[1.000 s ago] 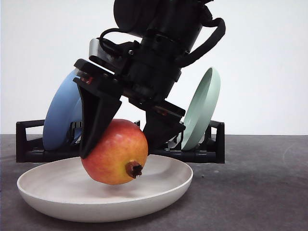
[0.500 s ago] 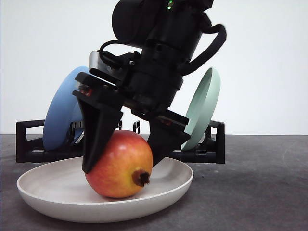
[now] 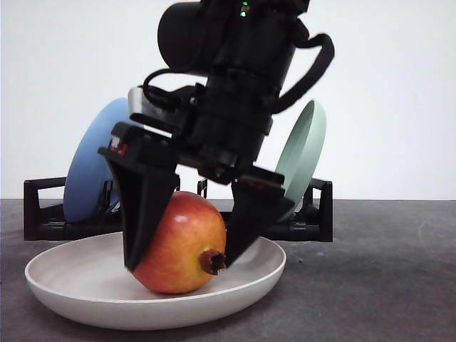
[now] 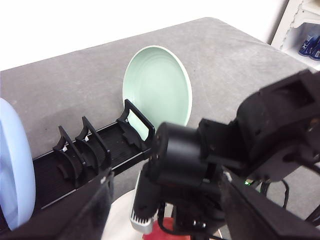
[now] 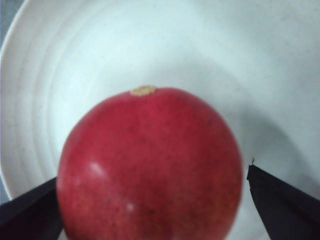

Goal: Place pomegranate in white plate

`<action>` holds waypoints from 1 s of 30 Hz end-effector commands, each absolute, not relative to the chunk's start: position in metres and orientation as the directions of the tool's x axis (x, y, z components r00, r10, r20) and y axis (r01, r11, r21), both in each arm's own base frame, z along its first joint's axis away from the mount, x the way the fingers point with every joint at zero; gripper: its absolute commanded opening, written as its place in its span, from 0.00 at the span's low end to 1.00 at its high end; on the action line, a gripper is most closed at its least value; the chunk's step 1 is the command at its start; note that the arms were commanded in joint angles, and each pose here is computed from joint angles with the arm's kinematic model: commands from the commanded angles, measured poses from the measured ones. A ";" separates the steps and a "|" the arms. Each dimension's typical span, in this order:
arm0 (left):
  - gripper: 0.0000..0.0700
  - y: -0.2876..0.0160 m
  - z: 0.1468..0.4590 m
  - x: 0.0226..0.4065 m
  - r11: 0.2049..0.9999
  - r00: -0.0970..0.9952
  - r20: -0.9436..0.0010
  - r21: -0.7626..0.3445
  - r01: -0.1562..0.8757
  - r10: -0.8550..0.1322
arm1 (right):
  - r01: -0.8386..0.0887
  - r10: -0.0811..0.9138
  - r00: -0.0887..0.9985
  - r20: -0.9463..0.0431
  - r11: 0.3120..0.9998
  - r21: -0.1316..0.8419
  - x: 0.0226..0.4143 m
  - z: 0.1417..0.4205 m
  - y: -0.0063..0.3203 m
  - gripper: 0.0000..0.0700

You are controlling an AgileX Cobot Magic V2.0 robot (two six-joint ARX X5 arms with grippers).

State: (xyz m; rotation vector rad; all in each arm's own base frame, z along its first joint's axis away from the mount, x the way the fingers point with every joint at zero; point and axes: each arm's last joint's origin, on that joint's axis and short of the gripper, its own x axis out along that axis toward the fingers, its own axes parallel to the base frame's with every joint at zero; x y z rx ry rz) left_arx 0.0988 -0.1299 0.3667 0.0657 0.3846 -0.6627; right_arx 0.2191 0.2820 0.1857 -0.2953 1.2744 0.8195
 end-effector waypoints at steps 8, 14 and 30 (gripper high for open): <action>0.56 -0.131 0.373 0.098 0.783 0.719 -0.349 -0.072 0.618 -0.601 | -0.739 0.408 0.165 -0.898 0.655 0.161 0.217 0.251 0.278 1.00; 0.56 -0.131 0.373 0.098 0.783 0.719 -0.350 -0.072 0.618 -0.600 | -0.740 0.437 0.264 -0.860 0.664 0.110 0.204 0.299 0.253 1.00; 0.56 -0.131 0.372 0.098 0.783 0.717 -0.359 -0.069 0.618 -0.597 | -0.765 0.551 0.358 -0.754 0.636 0.102 0.136 0.385 0.167 0.99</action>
